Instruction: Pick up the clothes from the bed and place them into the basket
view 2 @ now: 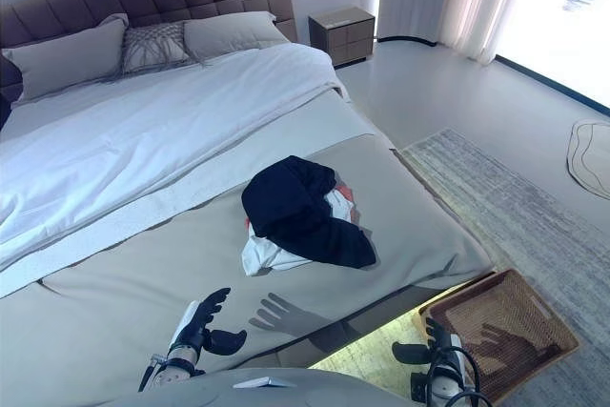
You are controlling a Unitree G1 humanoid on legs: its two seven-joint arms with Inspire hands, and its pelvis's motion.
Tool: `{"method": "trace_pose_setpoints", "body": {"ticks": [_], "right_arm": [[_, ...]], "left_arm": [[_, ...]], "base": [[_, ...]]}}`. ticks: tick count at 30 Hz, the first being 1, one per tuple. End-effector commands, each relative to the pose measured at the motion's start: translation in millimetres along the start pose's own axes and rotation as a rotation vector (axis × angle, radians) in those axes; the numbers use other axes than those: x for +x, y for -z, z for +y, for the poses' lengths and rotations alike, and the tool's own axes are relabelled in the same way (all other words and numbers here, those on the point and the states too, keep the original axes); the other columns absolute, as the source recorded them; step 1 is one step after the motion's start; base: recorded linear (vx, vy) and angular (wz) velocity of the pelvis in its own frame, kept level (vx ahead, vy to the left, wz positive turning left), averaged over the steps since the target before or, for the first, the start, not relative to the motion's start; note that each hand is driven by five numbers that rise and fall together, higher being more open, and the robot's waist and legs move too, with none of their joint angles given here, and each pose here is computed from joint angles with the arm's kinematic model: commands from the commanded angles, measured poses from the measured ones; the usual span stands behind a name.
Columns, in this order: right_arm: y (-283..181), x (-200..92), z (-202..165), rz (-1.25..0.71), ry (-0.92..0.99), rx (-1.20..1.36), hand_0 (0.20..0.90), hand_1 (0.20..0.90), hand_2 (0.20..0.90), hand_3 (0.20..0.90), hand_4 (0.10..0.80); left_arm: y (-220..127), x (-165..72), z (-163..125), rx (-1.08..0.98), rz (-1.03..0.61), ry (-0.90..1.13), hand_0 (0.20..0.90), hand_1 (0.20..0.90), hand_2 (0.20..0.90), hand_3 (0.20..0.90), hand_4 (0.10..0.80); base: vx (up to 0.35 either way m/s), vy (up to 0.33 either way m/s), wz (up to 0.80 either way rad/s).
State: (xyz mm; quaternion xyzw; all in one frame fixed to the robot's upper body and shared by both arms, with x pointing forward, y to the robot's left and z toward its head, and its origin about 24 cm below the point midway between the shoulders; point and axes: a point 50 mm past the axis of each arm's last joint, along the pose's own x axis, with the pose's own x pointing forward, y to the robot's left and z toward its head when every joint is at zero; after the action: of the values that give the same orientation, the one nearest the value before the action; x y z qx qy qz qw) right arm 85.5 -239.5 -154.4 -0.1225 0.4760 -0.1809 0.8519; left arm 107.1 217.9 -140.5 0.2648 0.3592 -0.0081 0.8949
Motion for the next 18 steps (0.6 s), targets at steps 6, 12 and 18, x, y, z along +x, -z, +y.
{"method": "trace_pose_setpoints", "body": {"ticks": [6, 12, 18], "right_arm": [[-36, 10, 6, -0.100, -0.017, 0.028, 0.900, 0.900, 0.900, 0.900, 0.800], [-34, 11, 5, -0.069, -0.078, 0.030, 0.900, 0.900, 0.900, 0.900, 0.800], [-40, 12, 6, -0.105, -0.070, 0.015, 0.900, 0.900, 0.900, 0.900, 0.800]], "left_arm": [[-35, 24, 19, -0.030, -0.094, -0.062, 0.900, 0.900, 0.900, 0.900, 0.800], [-36, 25, 28, -0.056, -0.109, -0.081, 0.900, 0.900, 0.900, 0.900, 0.800], [-40, 24, 33, -0.027, -0.144, -0.153, 0.900, 0.900, 0.900, 0.900, 0.800]], "base": [[0.024, 0.005, 0.01], [0.012, -0.003, 0.01], [-0.003, -0.004, 0.02]]}}
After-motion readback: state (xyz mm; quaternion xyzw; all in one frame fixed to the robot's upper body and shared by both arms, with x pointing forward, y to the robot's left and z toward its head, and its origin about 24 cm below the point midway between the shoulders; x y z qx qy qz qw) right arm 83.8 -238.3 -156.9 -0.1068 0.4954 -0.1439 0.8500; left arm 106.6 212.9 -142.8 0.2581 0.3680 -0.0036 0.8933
